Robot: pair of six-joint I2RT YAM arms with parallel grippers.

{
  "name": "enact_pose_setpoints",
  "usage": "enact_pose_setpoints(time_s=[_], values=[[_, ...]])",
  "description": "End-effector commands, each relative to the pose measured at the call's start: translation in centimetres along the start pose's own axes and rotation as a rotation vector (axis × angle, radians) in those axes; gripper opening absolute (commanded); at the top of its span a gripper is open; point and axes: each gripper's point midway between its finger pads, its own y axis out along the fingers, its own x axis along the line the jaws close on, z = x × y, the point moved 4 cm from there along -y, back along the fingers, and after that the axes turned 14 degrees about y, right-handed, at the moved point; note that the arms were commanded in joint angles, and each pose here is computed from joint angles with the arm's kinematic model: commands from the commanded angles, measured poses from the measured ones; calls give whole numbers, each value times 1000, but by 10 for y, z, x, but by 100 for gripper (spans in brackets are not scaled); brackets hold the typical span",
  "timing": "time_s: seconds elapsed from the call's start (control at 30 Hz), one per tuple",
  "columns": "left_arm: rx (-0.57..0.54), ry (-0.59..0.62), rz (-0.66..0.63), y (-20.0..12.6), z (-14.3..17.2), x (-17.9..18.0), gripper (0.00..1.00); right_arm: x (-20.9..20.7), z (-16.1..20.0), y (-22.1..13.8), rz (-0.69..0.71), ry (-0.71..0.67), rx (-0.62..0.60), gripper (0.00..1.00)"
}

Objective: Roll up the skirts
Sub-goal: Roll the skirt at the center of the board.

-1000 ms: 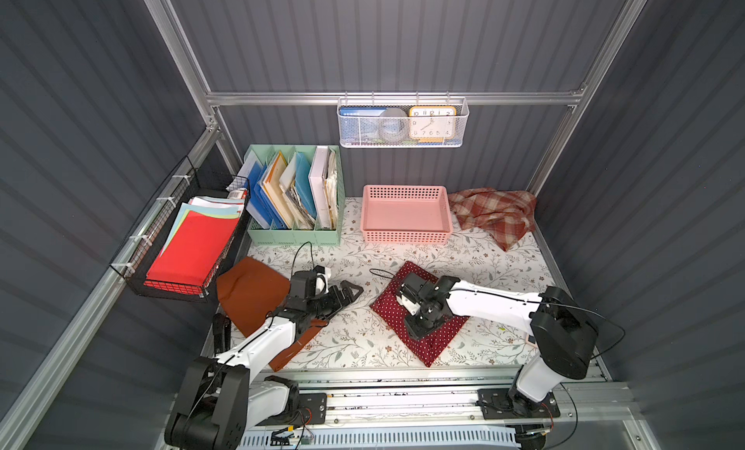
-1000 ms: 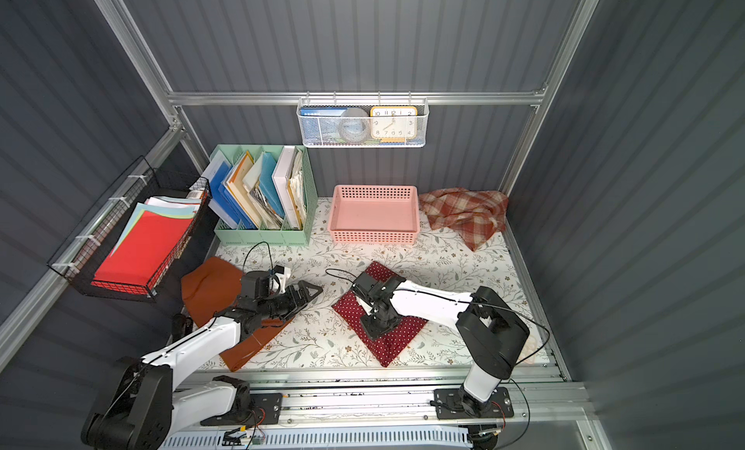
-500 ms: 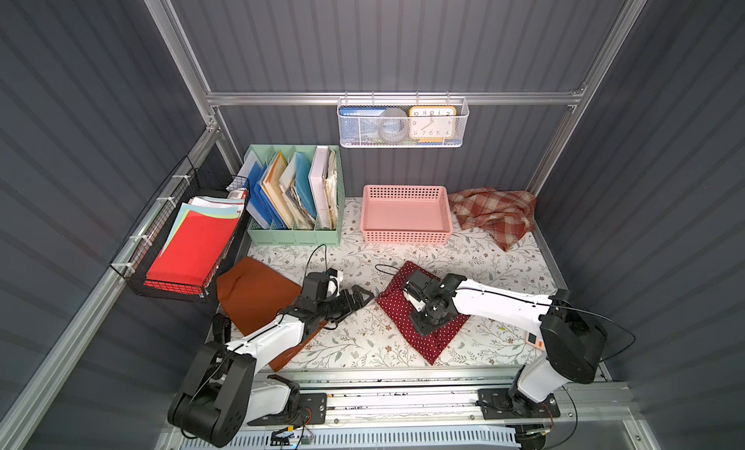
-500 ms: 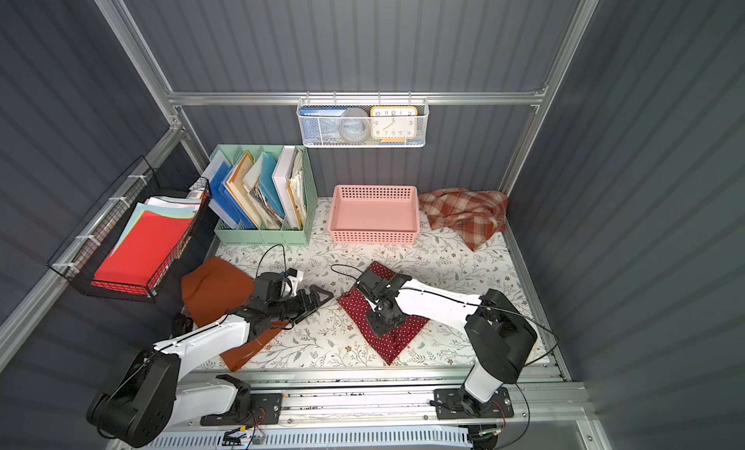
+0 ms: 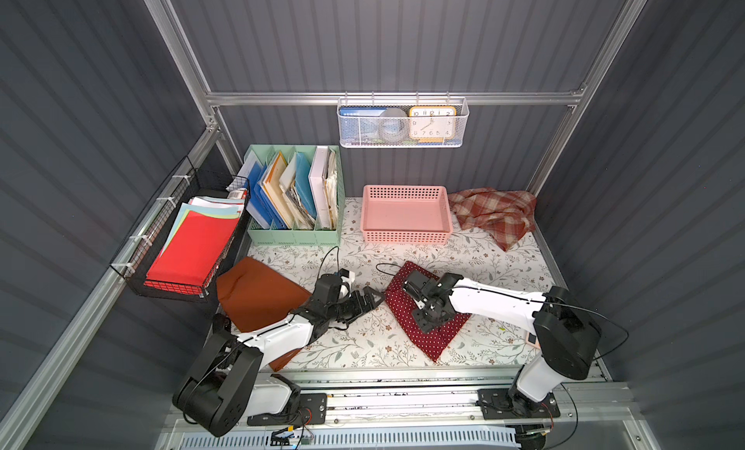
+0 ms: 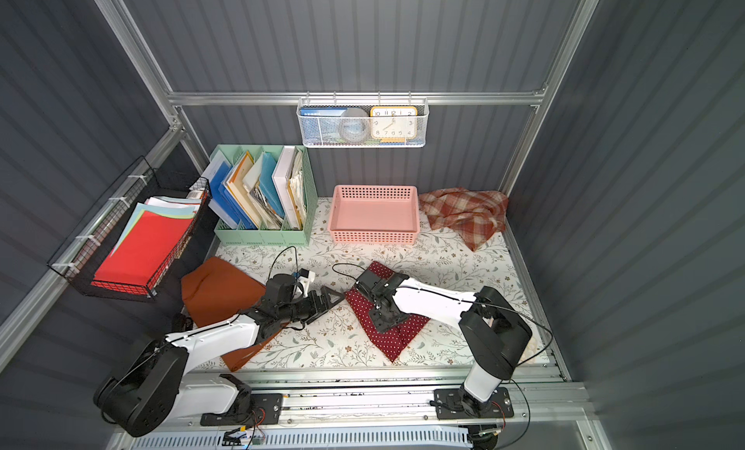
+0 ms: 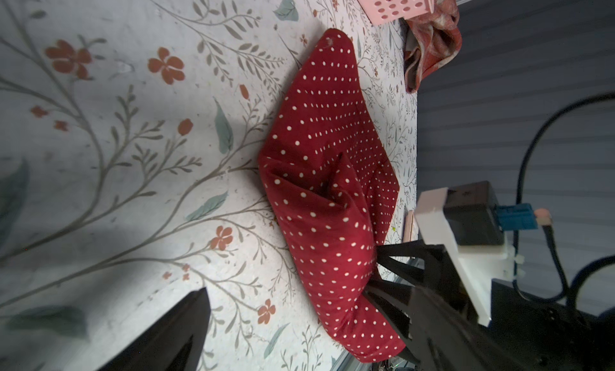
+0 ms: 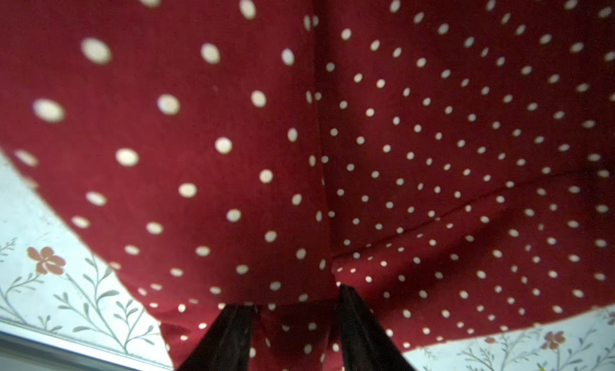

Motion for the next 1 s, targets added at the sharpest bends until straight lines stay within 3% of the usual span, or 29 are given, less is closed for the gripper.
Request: enact_pose_setpoints(time_s=[0.0,0.23,0.47,0.67,0.97], values=[[2,-8,14,11,9,-4,100,-3,-9,9,33,-9,-43,48],[-2,-10,18,25,23,-6,100,-9,-5,27,46,17,-95,48],[-120,25,49,21,7,-18,100,-1,0,24,-56,19,-113,48],[-162,44,99,37,-3,-29,100,4,1,24,-96,14,-107,47],[-66,-3,-96,70,26,16,100,2,0,20,-88,16,-118,47]])
